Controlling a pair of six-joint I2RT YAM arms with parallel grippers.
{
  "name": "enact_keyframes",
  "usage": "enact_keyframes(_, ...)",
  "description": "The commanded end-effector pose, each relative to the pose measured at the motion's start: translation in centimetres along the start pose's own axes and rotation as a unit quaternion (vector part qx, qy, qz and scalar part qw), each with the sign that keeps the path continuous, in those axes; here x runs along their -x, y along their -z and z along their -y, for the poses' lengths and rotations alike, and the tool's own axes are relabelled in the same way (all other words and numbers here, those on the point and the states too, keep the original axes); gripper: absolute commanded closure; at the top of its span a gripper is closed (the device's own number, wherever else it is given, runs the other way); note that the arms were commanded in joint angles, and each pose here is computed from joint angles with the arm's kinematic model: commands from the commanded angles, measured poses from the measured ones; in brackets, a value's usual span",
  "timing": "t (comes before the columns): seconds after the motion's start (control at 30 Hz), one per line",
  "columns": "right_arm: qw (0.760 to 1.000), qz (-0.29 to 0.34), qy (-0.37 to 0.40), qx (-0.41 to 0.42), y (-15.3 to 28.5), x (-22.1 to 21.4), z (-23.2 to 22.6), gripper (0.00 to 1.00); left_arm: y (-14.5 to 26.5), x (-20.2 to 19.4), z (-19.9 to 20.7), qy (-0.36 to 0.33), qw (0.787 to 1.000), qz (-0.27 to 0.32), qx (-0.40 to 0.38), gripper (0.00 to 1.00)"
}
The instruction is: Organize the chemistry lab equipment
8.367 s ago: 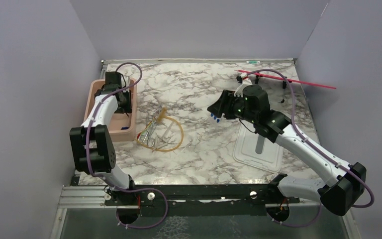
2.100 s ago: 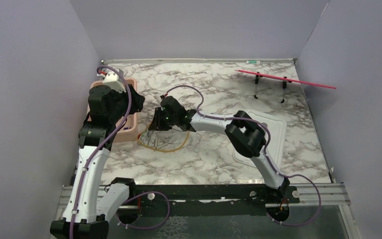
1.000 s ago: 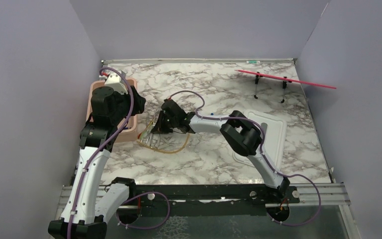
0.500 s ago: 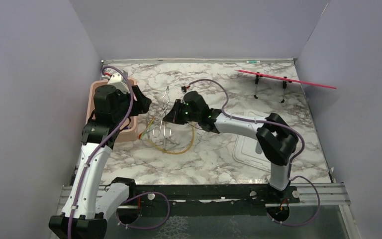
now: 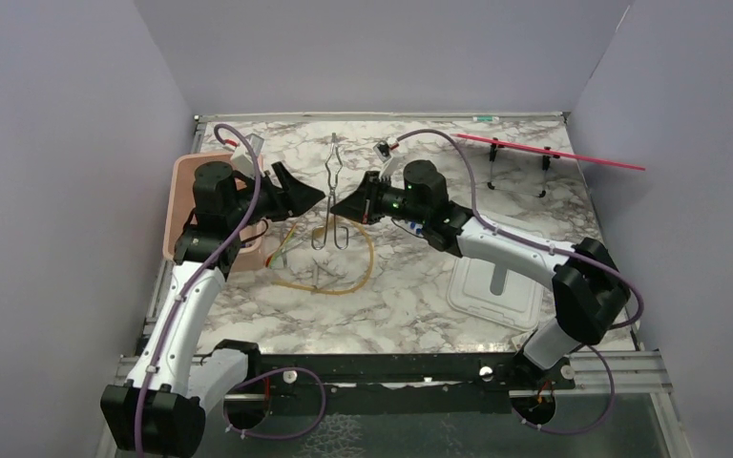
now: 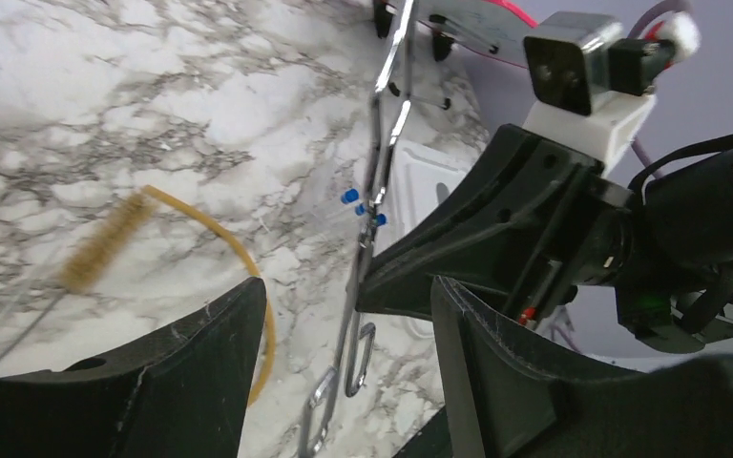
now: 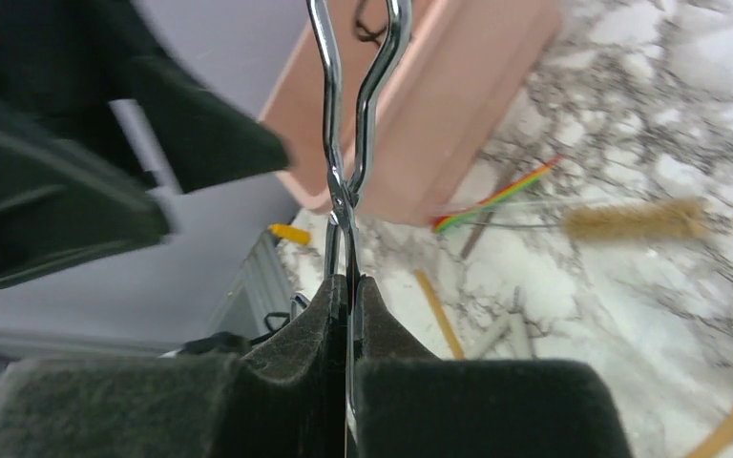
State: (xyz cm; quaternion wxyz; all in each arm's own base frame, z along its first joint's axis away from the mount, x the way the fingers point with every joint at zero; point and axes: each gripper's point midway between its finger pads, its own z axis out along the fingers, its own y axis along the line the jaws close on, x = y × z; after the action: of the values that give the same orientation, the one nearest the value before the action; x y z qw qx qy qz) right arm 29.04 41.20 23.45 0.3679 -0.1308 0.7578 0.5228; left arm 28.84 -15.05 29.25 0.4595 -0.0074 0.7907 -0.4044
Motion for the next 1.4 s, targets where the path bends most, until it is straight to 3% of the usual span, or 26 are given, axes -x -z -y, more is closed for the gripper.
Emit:
enact_keyframes(0.0, 0.99, 0.012, 0.065, 0.127, 2.2, 2.0, -6.6, 1.0, -0.6, 0.1, 3.2, 0.028, 0.995, 0.0, -0.1, 0.34)
enact_keyframes(0.2, 0.985, -0.004, 0.058, 0.161, 2.5, 1.9, -8.1, 0.99, -1.1, -0.5, 4.5, 0.029, 0.991, -0.006, -0.129, 0.48)
enact_keyframes(0.43, 0.982, -0.01, 0.052, 0.183, 2.3, 1.9, -8.9, 0.99, -1.3, -1.3, 4.8, 0.034, 0.989, -0.009, -0.142, 0.77)
enact_keyframes(0.57, 0.98, -0.011, 0.053, 0.192, 2.3, 2.0, -9.2, 0.99, -1.4, -1.1, 4.7, 0.022, 0.99, -0.005, -0.141, 0.99)
enact_keyframes(0.63, 0.981, -0.013, 0.055, 0.184, 2.5, 2.0, -9.0, 0.89, -1.4, -0.3, 4.5, 0.0, 0.992, 0.006, -0.122, 1.0)
enact_keyframes(0.77, 0.989, 0.008, 0.065, 0.129, 3.3, 2.2, -7.4, 0.51, -1.0, 0.9, 2.7, -0.057, 0.997, 0.004, -0.044, 1.0)
enact_keyframes(0.83, 0.995, 0.029, 0.063, 0.074, 3.9, 3.0, -6.1, 0.41, -0.7, 2.0, 1.6, -0.086, 0.996, 0.006, 0.004, 1.0)
enact_keyframes(1.0, 0.995, 0.064, 0.074, -0.034, 6.5, 4.6, -3.6, 0.39, 1.0, 4.7, -2.6, -0.143, 0.977, 0.017, 0.154, 1.0)
enact_keyframes(1.23, 0.99, 0.077, 0.071, -0.092, 9.4, 3.9, -1.6, 0.39, 4.5, 8.1, -10.5, -0.175, 0.904, 0.013, 0.39, 1.0)
enact_keyframes(1.3, 0.99, 0.071, 0.068, -0.098, 9.6, 3.3, -1.2, 0.39, 4.9, 8.1, -12.9, -0.169, 0.888, -0.009, 0.428, 1.0)
enact_keyframes(1.37, 0.991, 0.061, 0.065, -0.101, 9.6, 2.7, -0.8, 0.39, 4.9, 7.8, -15.1, -0.15, 0.889, -0.035, 0.431, 1.0)
